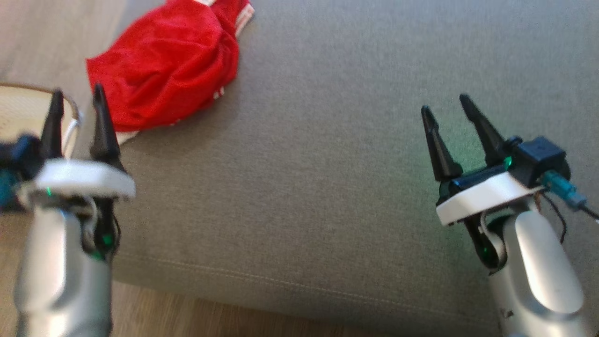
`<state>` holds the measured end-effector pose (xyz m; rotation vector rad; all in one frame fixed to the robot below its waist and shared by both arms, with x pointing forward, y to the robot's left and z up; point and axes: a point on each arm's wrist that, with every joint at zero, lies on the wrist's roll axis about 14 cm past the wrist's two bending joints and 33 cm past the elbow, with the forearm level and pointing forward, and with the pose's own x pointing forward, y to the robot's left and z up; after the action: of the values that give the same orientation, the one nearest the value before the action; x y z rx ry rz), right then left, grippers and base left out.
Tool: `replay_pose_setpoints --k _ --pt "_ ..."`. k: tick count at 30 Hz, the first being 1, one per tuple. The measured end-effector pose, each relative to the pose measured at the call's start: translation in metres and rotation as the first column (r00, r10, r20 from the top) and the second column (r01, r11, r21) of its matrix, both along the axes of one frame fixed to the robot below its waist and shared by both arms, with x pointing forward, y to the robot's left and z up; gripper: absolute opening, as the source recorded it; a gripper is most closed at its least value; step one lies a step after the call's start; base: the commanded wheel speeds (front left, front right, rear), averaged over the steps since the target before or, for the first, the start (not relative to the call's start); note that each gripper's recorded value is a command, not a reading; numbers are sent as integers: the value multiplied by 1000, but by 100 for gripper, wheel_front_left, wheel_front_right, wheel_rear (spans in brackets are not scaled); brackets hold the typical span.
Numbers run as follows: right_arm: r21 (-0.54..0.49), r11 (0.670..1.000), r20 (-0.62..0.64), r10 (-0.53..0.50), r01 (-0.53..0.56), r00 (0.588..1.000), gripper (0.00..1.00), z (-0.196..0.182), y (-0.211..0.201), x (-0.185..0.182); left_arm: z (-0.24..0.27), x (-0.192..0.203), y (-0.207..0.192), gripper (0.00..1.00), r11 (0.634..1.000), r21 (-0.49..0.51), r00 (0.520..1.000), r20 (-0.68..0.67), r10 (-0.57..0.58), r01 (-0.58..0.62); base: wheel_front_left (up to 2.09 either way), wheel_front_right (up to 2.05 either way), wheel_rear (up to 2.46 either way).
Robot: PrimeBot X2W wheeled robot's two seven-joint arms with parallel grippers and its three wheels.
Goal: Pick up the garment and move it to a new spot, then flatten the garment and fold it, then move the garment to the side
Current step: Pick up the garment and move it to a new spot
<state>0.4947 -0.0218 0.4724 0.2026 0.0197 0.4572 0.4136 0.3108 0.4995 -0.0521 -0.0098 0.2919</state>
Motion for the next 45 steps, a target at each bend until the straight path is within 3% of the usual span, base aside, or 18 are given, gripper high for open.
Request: replay_pose_setpoints --k 8,16,17,18,22,27,32,36,40,45 --pt "-31 999 -32 -26 25 999 100 -22 -13 14 -66 62 2 100 994 -90 955 -287 -77 54 0 0 0" --pt "-50 996 -58 -78 75 995 100 -37 -36 20 -134 78 -12 100 988 -129 827 -543 -146 90 0 0 0" --pt "-52 995 -60 -83 79 995 100 -37 -38 19 -137 79 -12 60 988 -118 817 -557 -148 98 0 0 0" --pt "-54 995 -60 -86 83 994 100 -38 -39 19 -138 81 -12 0 988 -112 815 -560 -148 103 0 0 0" --pt "-46 995 -49 -96 93 994 100 -31 -43 18 -120 90 -6 0 992 -75 869 -479 -125 102 0 0 0" --pt "-25 994 -34 -104 103 994 100 -19 -45 13 -69 104 -2 0 993 -1 955 -275 -115 119 0 0 0" --pt "25 993 0 -115 115 993 100 2 -48 5 10 118 -12 0 987 48 988 -42 -149 151 0 0 0" --pt "55 989 30 -137 135 990 100 21 -55 -4 87 120 -28 0 978 93 964 173 -200 186 0 0 0" --pt "83 981 55 -179 174 982 100 37 -71 -13 151 110 -53 0 965 109 897 358 -261 237 0 0 0" --pt "107 964 65 -250 242 966 100 47 -98 -29 181 104 -113 0 920 65 826 420 -376 386 0 0 0"
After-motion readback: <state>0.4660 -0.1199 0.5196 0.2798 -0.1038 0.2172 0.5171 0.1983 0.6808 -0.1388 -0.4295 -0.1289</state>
